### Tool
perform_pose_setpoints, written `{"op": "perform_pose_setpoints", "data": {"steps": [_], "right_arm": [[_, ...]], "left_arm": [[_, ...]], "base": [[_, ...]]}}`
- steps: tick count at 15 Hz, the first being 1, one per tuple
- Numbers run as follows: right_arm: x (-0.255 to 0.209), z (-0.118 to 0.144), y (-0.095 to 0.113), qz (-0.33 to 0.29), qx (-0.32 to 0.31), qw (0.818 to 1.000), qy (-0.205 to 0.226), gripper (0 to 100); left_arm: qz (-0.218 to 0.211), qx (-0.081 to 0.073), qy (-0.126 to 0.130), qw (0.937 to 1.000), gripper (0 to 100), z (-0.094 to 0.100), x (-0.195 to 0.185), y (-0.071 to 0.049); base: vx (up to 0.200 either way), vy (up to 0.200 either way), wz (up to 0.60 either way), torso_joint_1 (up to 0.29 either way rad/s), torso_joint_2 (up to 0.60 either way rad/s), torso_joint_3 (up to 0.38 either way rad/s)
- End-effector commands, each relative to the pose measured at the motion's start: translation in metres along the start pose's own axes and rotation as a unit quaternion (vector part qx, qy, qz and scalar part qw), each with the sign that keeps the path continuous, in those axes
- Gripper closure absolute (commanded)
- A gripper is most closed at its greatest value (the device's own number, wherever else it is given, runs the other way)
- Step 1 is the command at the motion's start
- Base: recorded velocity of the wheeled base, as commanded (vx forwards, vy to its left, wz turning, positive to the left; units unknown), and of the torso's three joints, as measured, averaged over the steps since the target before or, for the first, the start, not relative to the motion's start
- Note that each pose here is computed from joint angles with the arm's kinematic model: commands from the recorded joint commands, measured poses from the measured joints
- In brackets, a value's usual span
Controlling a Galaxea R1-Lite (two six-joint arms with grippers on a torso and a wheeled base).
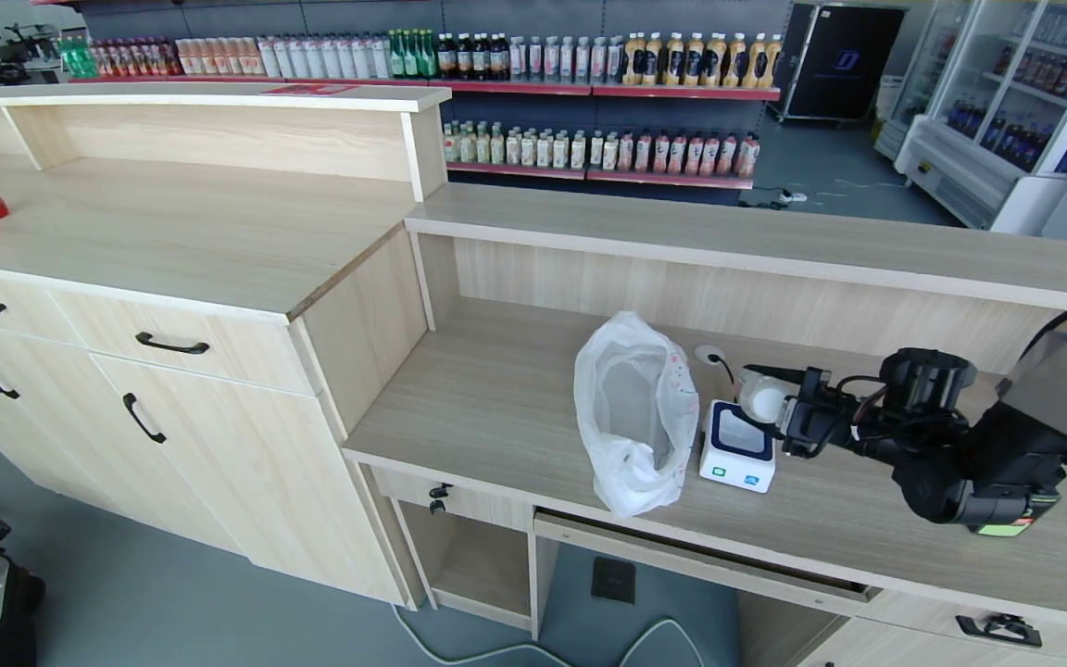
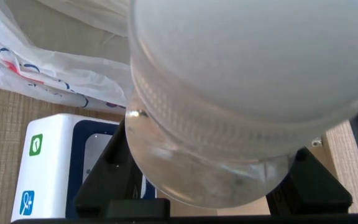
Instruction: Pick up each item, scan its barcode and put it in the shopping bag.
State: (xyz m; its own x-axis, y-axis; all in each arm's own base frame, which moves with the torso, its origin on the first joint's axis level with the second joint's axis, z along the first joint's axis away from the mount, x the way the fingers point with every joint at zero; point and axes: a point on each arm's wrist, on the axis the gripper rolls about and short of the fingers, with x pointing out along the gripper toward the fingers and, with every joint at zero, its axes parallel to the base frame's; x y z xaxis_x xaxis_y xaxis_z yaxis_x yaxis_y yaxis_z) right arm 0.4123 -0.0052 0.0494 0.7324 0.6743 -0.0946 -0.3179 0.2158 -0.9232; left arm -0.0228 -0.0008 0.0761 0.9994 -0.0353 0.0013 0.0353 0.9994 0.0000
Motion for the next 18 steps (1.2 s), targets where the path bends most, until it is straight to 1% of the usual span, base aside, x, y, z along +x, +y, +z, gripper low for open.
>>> {"op": "perform_pose_setpoints", "data": {"steps": [1,2,3,4,5,6,7,8,9,10,11,12,13,14,18], "right_arm": [[0.004,0.011,-0.024,-0.026,0.0,1.0,-0.015,100],[0.001,0.018,-0.042,-0.043,0.02,0.999,-0.017,100],[-0.007,0.029,-0.061,-0.066,0.056,0.996,-0.011,100],[-0.017,0.035,-0.074,-0.089,0.09,0.992,0.004,100],[-0.022,0.038,-0.08,-0.101,0.106,0.989,0.013,100],[-0.036,0.041,-0.094,-0.144,0.158,0.976,0.048,100],[-0.042,0.043,-0.099,-0.166,0.183,0.967,0.067,100],[-0.047,0.045,-0.104,-0.188,0.206,0.956,0.087,100],[-0.055,0.046,-0.107,-0.228,0.248,0.932,0.135,100],[-0.061,0.05,-0.106,-0.25,0.271,0.914,0.171,100],[-0.066,0.052,-0.105,-0.265,0.278,0.901,0.201,100],[-0.071,0.055,-0.103,-0.274,0.281,0.894,0.217,100],[-0.075,0.059,-0.101,-0.276,0.286,0.891,0.218,100],[-0.079,0.063,-0.1,-0.277,0.289,0.89,0.219,100],[-0.089,0.061,-0.103,-0.285,0.288,0.885,0.23,100]], "left_arm": [[0.0,0.0,0.0,1.0,0,0.0,0.0,0.0],[0.0,0.0,0.0,1.0,0,0.0,0.0,0.0],[-0.001,0.0,0.0,1.0,0,0.0,0.0,0.0],[0.0,0.0,0.0,1.0,0,0.0,0.0,0.0],[-0.001,0.0,0.0,1.0,0,0.0,0.0,0.0],[0.0,0.0,0.0,1.0,0,0.0,0.0,0.0],[0.0,0.0,0.0,1.0,0,0.0,0.0,0.0],[0.0,0.0,0.0,1.0,0,0.0,0.0,0.0],[0.0,0.0,0.0,1.0,0,0.0,0.0,0.0],[0.0,0.0,0.0,1.0,0,0.0,0.0,0.0],[0.0,0.0,0.0,1.0,0,0.0,0.0,0.0],[0.0,0.0,0.0,1.0,0,0.0,0.0,0.0],[0.0,0.0,0.0,1.0,0,0.0,0.0,0.0],[0.0,0.0,0.0,1.0,0,0.0,0.0,0.0],[0.0,0.0,0.0,1.0,0,0.0,0.0,0.0]], "base": [[0.0,0.0,0.0,0.0,0.0,0.0],[0.0,0.0,0.0,0.0,0.0,0.0],[0.0,0.0,0.0,0.0,0.0,0.0],[0.0,0.0,0.0,0.0,0.0,0.0],[0.0,0.0,0.0,0.0,0.0,0.0],[0.0,0.0,0.0,0.0,0.0,0.0],[0.0,0.0,0.0,0.0,0.0,0.0],[0.0,0.0,0.0,0.0,0.0,0.0],[0.0,0.0,0.0,0.0,0.0,0.0],[0.0,0.0,0.0,0.0,0.0,0.0],[0.0,0.0,0.0,0.0,0.0,0.0],[0.0,0.0,0.0,0.0,0.0,0.0],[0.0,0.0,0.0,0.0,0.0,0.0],[0.0,0.0,0.0,0.0,0.0,0.0],[0.0,0.0,0.0,0.0,0.0,0.0]]}}
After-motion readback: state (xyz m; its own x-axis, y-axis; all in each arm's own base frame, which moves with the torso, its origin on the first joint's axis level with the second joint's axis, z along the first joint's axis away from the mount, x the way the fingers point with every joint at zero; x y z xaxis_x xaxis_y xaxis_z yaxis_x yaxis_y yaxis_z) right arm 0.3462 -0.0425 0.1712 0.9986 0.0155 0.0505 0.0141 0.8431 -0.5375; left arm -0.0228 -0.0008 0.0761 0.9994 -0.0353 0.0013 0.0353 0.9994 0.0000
